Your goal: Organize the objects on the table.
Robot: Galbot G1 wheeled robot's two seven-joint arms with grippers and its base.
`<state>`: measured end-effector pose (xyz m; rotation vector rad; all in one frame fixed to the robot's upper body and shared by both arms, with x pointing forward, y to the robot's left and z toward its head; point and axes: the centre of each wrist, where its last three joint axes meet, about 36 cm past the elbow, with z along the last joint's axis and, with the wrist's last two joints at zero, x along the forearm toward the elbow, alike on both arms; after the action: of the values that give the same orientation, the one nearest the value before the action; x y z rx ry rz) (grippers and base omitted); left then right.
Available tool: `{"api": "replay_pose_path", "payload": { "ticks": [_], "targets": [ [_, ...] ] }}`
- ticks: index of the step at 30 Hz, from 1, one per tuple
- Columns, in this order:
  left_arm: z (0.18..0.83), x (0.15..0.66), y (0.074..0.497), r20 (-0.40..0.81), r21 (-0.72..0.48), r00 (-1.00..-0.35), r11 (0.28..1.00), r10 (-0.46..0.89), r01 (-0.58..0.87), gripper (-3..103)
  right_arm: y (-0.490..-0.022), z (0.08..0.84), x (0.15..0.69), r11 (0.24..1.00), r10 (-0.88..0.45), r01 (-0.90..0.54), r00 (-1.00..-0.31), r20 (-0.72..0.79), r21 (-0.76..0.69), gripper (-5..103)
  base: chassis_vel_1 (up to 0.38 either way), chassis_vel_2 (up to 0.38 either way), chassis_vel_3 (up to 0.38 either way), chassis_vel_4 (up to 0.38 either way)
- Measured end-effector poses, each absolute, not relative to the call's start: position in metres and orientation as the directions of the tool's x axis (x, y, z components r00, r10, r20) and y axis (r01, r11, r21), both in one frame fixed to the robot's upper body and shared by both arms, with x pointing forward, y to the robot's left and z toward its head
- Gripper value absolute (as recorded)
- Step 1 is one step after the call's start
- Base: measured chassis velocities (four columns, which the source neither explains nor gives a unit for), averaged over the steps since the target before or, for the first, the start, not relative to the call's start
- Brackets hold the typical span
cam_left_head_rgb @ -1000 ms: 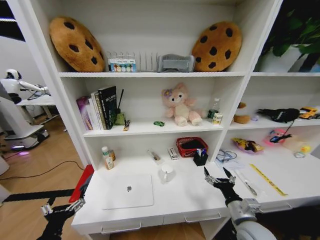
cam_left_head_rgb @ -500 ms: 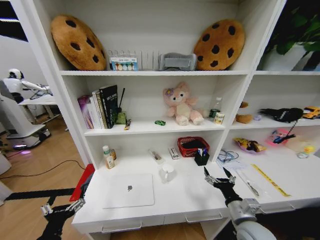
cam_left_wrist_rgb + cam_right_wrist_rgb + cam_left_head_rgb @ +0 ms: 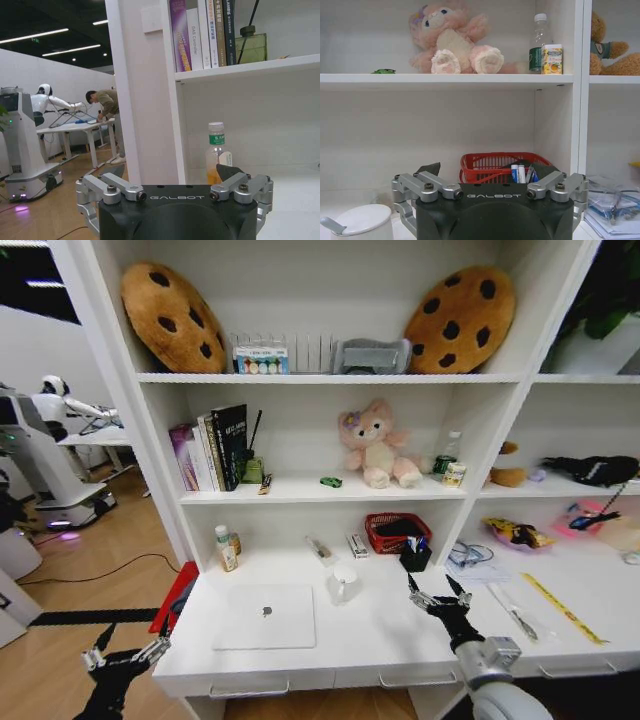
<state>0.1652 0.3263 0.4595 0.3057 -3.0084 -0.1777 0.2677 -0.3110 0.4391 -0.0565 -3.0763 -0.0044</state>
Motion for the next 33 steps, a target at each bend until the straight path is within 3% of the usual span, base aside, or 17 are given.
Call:
{"api": "replay_pose_path", "payload": {
  "ticks": [33],
  "targets": [
    [0.4595,0.1652,0.3263,0.100,0.127,-0.973,0.973,-0.206,-0.193,100,-0.3110,0.4391,0.2677,0.999,0.037,0.037,-0.997,0.065,0.002,100,0.000,0.000,0.000,0.000]
  ]
}}
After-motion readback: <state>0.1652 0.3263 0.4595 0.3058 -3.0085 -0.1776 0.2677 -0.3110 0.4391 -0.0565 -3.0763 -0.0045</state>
